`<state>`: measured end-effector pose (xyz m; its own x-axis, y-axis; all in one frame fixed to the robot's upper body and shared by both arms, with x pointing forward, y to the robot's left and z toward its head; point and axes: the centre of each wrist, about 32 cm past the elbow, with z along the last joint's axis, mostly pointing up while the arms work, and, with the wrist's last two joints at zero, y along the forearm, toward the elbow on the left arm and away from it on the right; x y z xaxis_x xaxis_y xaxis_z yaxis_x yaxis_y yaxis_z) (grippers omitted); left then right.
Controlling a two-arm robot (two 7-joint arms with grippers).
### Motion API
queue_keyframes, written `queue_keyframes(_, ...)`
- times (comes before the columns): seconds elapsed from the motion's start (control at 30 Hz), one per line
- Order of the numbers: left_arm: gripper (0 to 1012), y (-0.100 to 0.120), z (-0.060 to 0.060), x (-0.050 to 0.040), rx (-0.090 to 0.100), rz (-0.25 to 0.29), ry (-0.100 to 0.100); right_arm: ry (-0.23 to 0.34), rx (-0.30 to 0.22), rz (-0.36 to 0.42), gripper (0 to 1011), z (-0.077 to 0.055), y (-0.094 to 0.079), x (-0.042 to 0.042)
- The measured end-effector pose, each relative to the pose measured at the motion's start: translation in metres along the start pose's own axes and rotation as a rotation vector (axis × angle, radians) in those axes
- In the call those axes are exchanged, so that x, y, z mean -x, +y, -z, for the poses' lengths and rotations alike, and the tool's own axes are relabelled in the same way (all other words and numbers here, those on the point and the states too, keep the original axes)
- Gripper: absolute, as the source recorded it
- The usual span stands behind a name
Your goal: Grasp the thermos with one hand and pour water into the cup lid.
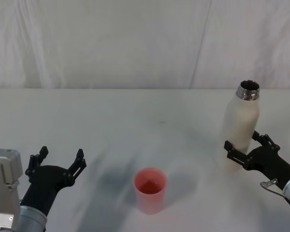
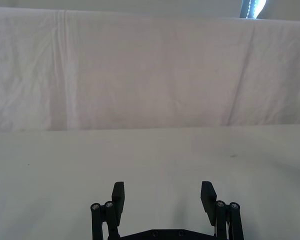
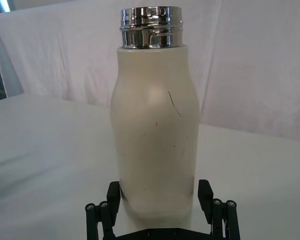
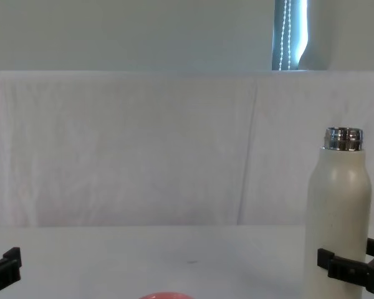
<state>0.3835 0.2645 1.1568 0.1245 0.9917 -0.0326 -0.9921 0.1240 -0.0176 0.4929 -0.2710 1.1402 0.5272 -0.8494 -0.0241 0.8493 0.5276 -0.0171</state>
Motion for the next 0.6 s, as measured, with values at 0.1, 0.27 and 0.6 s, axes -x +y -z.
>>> queue_keyframes(0.1, 1001, 0.0, 0.0, 0.0, 0.0, 0.0, 0.0, -0.001, 0.0, -0.001, 1000, 0.0, -0.002, 0.0004)
queue_keyframes(0.27, 1001, 0.0, 0.0, 0.0, 0.0, 0.0, 0.0, 0.0, 0.001, -0.002, 1000, 0.0, -0.007, 0.0014)
queue_keyframes(0.6, 1001, 0.0, 0.0, 0.0, 0.0, 0.0, 0.0, 0.003, -0.004, -0.008, 1000, -0.002, -0.022, 0.0049)
